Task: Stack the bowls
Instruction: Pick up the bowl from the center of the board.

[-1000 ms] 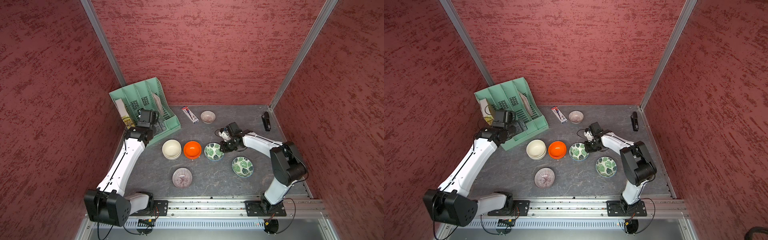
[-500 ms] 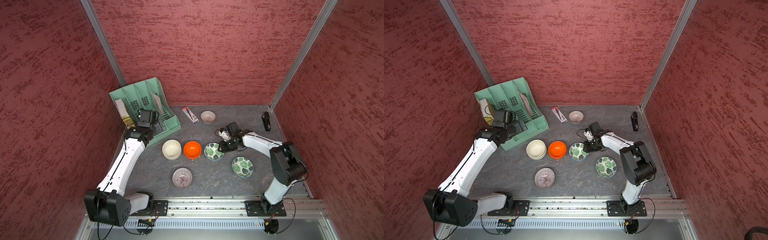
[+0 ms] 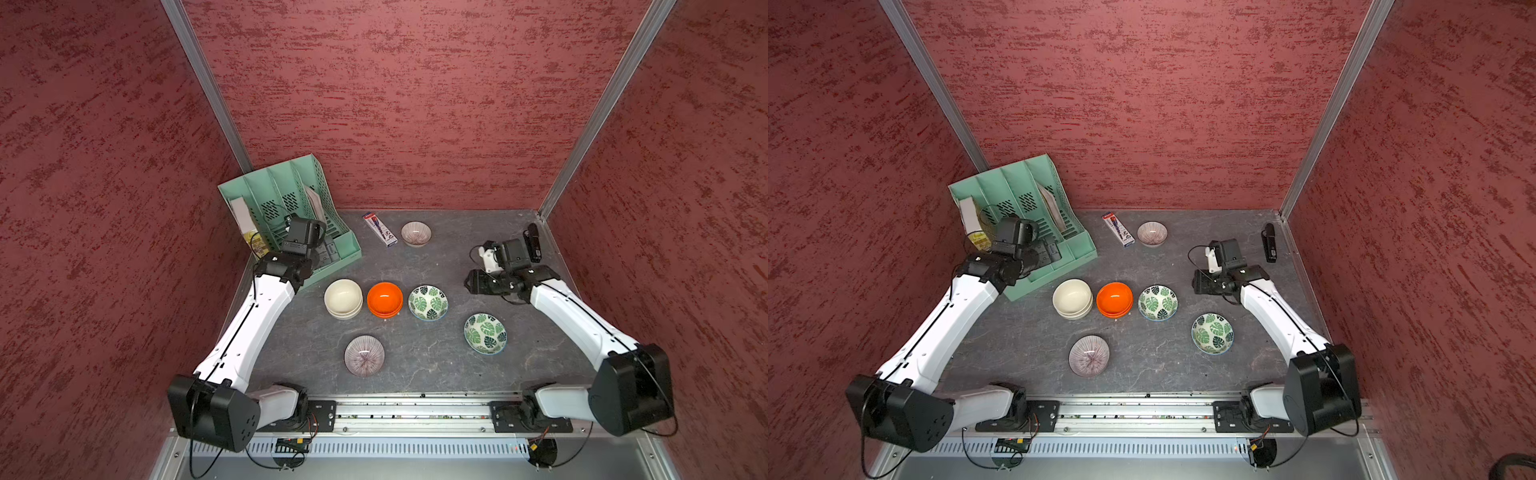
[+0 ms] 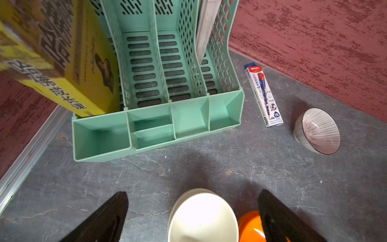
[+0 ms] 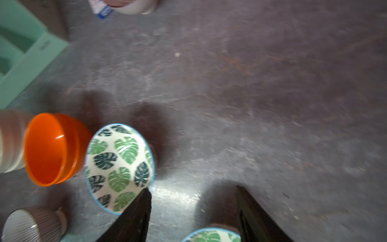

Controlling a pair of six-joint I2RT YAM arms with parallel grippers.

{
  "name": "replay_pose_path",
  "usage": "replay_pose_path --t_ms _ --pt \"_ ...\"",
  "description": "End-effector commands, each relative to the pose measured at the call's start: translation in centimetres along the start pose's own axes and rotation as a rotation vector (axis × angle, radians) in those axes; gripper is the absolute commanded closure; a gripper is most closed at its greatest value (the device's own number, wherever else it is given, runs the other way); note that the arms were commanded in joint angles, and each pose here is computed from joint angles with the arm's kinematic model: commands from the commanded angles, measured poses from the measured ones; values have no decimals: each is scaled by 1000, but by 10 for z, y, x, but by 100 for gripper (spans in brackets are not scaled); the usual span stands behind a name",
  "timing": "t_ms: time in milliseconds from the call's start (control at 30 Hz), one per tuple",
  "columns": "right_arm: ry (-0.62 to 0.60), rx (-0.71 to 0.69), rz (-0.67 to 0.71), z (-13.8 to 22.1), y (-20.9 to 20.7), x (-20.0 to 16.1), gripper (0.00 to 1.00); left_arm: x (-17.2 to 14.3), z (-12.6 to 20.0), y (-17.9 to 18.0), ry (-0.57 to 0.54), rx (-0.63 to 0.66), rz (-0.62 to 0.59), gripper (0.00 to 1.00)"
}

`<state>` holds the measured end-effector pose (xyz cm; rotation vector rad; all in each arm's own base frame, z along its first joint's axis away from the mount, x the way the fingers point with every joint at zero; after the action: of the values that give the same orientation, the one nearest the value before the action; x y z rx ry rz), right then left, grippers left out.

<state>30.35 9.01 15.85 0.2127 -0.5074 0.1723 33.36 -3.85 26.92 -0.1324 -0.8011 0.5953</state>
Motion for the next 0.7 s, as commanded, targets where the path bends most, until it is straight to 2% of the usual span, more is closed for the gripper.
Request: replay_pose_path --t_ms 0,133,233,433,667 --pt "149 -153 -86 3 -25 -44 34 3 0 -18 -6 -37 -32 0" --pt "189 -184 -113 8 -30 -62 39 -4 -3 -34 23 -71 -49 0" --pt "193 -157 -142 9 -31 -74 40 -6 -3 -45 44 -100 -55 0" --pt "220 -218 -192 13 -41 -79 38 -8 -1 -64 74 -140 -61 0" --pt "219 -193 -250 1 -40 -90 40 -4 -1 -69 69 -145 -74 0"
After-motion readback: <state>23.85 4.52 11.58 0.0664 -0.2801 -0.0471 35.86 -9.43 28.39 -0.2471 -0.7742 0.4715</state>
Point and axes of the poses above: each gripper's point midway between its finger pads, its own z axis back along the fingers, its own y axis along the line the jaws close on, x = y × z, the point moved 3 cm from there along z, back along the fingers, and after that the axes turned 12 degrees about z, right-handed, at the moved point
